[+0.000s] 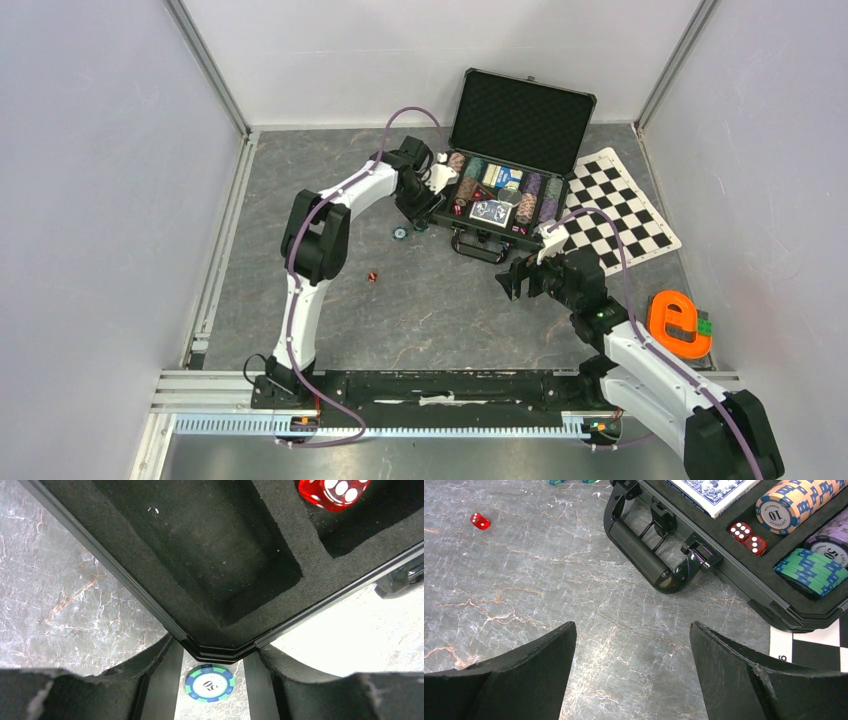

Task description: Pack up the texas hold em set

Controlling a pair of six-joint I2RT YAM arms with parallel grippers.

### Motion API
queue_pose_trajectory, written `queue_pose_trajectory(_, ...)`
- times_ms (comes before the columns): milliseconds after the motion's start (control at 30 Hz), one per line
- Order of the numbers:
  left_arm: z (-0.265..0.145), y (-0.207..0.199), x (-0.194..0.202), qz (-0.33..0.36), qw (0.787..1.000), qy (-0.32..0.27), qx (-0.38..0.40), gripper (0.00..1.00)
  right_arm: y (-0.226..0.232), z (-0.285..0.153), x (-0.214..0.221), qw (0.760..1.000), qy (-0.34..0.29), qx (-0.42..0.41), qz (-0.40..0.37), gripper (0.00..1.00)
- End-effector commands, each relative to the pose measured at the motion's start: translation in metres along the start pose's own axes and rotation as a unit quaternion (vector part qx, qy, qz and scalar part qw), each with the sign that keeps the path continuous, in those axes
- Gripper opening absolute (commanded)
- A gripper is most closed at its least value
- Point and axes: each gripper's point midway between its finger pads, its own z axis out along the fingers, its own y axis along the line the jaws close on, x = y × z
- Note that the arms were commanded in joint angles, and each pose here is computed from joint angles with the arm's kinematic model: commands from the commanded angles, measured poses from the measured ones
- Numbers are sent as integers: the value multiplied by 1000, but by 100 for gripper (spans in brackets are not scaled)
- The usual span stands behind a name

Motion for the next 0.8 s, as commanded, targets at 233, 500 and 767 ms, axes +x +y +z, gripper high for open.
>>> queue_pose_trajectory(233, -18, -15, 18, 25, 996, 32, -82, 52, 8, 1, -28, 999, -36, -18, -8, 89)
queue_pose_trajectory(500, -23, -34, 22, 15, 996, 18, -81, 52, 12, -1, -29, 999, -39, -27, -7, 89)
queue_pose_trajectory(767, -64, -18, -22, 11, 983, -105, -153, 79, 13, -2, -31, 999, -41, -27, -10, 89)
